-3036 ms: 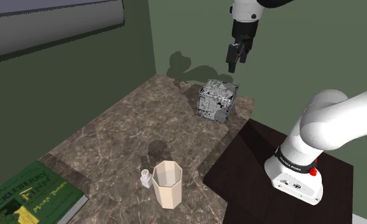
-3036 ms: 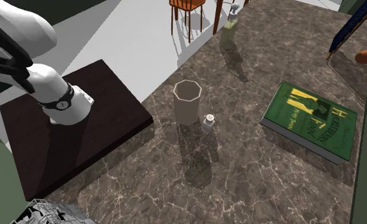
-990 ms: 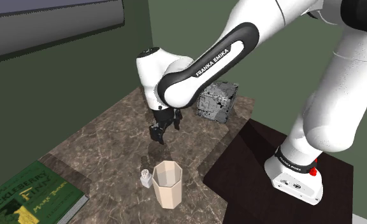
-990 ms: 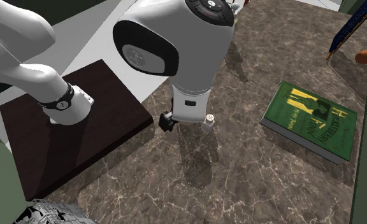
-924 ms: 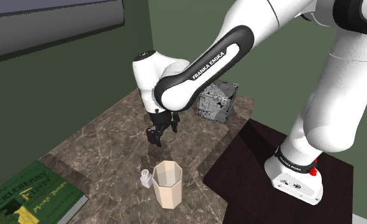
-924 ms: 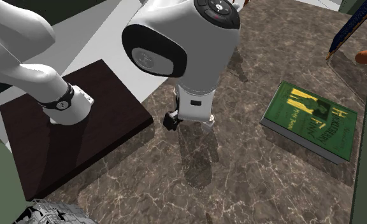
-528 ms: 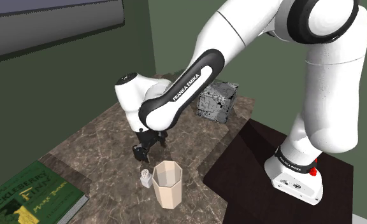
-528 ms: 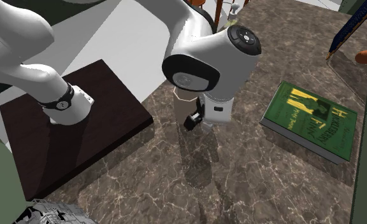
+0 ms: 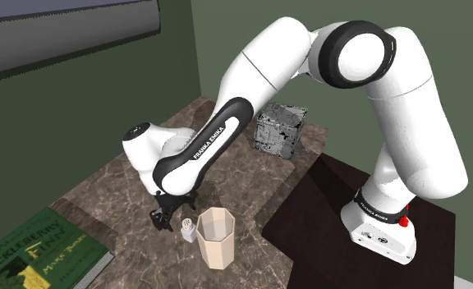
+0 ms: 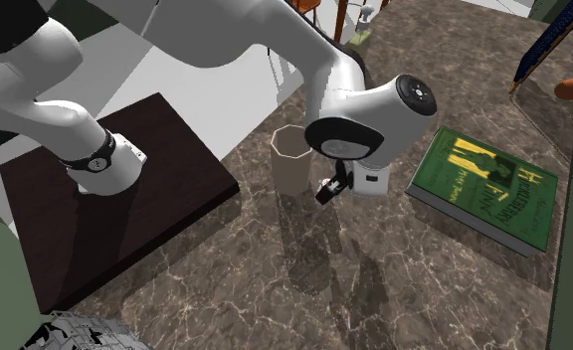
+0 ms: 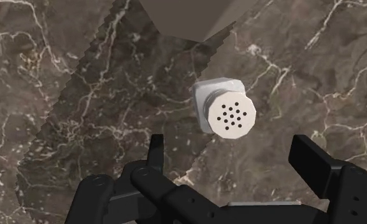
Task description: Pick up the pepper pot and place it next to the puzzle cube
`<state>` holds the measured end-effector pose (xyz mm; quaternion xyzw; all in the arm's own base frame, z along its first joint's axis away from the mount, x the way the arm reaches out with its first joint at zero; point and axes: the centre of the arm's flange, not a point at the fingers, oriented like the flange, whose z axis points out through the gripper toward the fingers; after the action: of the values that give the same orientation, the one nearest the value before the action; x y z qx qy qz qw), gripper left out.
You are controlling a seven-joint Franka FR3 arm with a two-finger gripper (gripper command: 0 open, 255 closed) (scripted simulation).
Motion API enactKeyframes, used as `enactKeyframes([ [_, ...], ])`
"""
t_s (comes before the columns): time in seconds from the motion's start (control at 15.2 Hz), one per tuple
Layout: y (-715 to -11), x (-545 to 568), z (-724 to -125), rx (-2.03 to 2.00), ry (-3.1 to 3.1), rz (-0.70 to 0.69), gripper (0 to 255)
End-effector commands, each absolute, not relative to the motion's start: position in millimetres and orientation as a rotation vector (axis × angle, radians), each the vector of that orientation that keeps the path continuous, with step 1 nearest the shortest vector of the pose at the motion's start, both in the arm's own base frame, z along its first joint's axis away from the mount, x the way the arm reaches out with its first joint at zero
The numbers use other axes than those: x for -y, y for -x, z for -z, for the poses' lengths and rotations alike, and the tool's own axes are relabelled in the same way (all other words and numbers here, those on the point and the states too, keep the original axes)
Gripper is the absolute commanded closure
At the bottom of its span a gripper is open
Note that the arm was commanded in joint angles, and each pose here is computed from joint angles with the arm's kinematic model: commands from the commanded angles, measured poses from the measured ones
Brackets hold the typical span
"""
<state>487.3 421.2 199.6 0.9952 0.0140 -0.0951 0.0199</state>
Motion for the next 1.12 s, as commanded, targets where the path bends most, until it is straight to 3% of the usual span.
enactKeyframes([
  [0.0, -486.6, -424.1, -187.9, -0.043, -3.087, 0.296, 0],
  [0.86, -481.0, -422.8, -159.0, -0.043, -3.087, 0.297, 0],
  [0.92, -481.0, -422.8, -159.0, -0.043, -3.087, 0.297, 255],
  [1.06, -481.0, -422.8, -159.0, -0.043, -3.087, 0.297, 255],
])
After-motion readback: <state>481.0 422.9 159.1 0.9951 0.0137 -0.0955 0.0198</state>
